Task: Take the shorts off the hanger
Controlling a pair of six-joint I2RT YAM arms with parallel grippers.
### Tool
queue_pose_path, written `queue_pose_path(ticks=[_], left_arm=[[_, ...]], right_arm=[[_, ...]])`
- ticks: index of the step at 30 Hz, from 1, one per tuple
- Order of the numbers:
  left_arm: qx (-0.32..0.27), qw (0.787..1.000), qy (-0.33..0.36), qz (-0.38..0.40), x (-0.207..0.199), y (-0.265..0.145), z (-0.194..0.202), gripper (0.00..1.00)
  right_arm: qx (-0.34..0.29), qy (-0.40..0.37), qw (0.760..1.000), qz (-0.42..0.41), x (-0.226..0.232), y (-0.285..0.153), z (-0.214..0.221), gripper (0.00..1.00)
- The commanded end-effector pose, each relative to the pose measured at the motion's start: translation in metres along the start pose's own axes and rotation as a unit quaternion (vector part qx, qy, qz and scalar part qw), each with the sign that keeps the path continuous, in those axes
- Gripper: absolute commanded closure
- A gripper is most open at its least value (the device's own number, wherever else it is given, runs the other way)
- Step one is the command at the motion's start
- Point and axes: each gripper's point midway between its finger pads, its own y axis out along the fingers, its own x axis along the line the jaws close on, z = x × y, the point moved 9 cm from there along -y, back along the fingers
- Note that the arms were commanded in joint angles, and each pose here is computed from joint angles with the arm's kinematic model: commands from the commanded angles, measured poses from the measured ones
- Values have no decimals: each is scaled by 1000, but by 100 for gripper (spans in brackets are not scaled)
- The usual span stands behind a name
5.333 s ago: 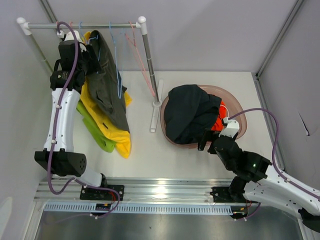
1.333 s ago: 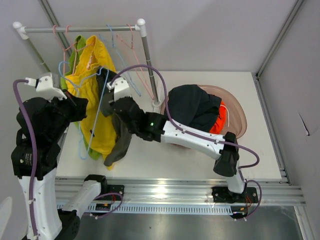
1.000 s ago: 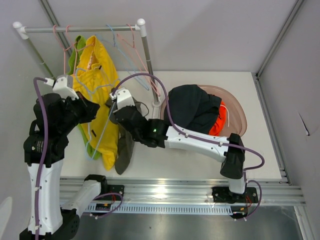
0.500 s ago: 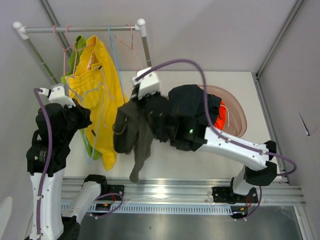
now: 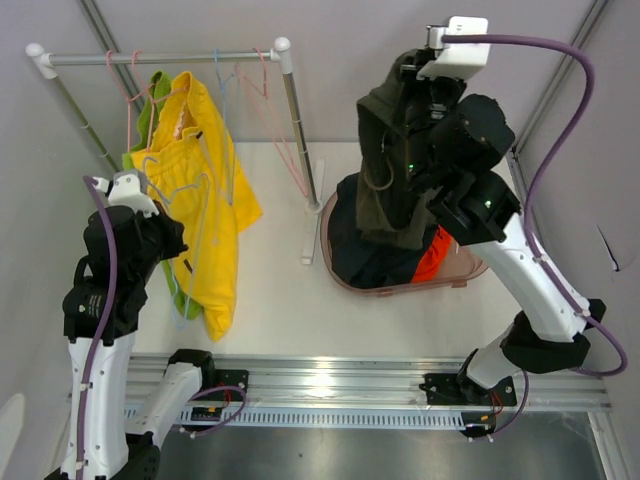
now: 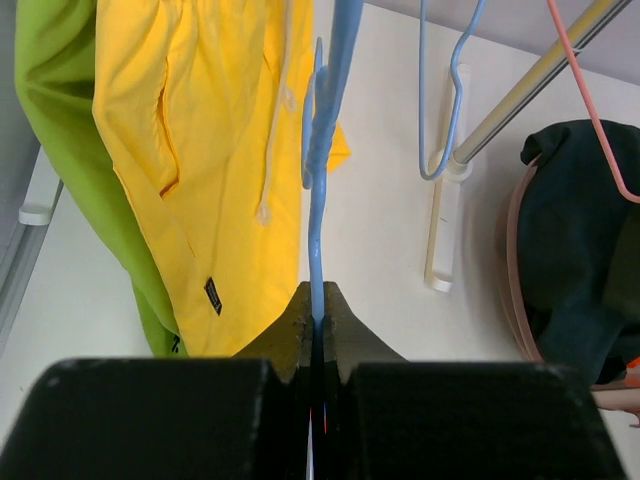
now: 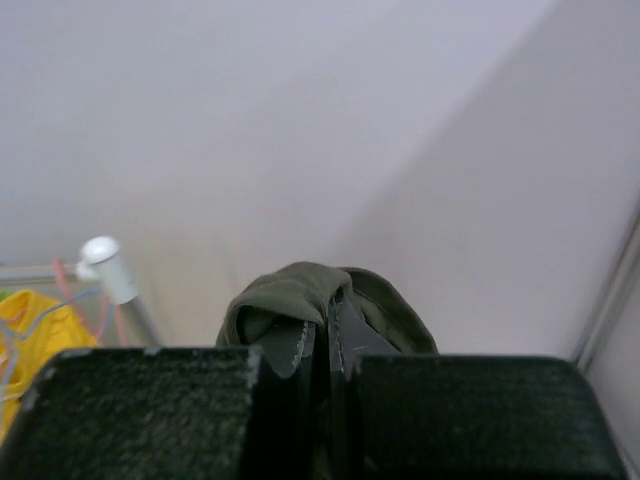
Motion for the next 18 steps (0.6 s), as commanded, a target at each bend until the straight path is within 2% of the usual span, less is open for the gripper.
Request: queue_pose_path(ticks=[1, 4, 5, 11, 15, 16, 18], left_arm=[[-39, 999, 10, -2, -2, 1, -18, 100], [-42, 999, 8, -6, -4, 5, -25, 100], [-42, 999, 7, -8, -4, 6, -27, 100], [-59, 998, 6, -15, -12, 17, -57, 100], [-72, 997, 3, -9, -20, 26, -82, 100], [-73, 997, 3, -7, -22, 29, -85, 100], [-78, 997, 2, -2, -27, 37, -97, 100]], right_arm=[[-27, 27, 999, 18, -36, 0, -9, 100], [0, 36, 999, 29, -55, 0, 27, 100], [9, 60, 998, 24, -56, -1, 38, 100], [110, 72, 990, 43, -82, -23, 150, 100], [194, 108, 973, 56, -88, -45, 228, 100], [232, 97, 966, 62, -93, -55, 262, 100], [282, 122, 950, 49, -90, -68, 296, 100]])
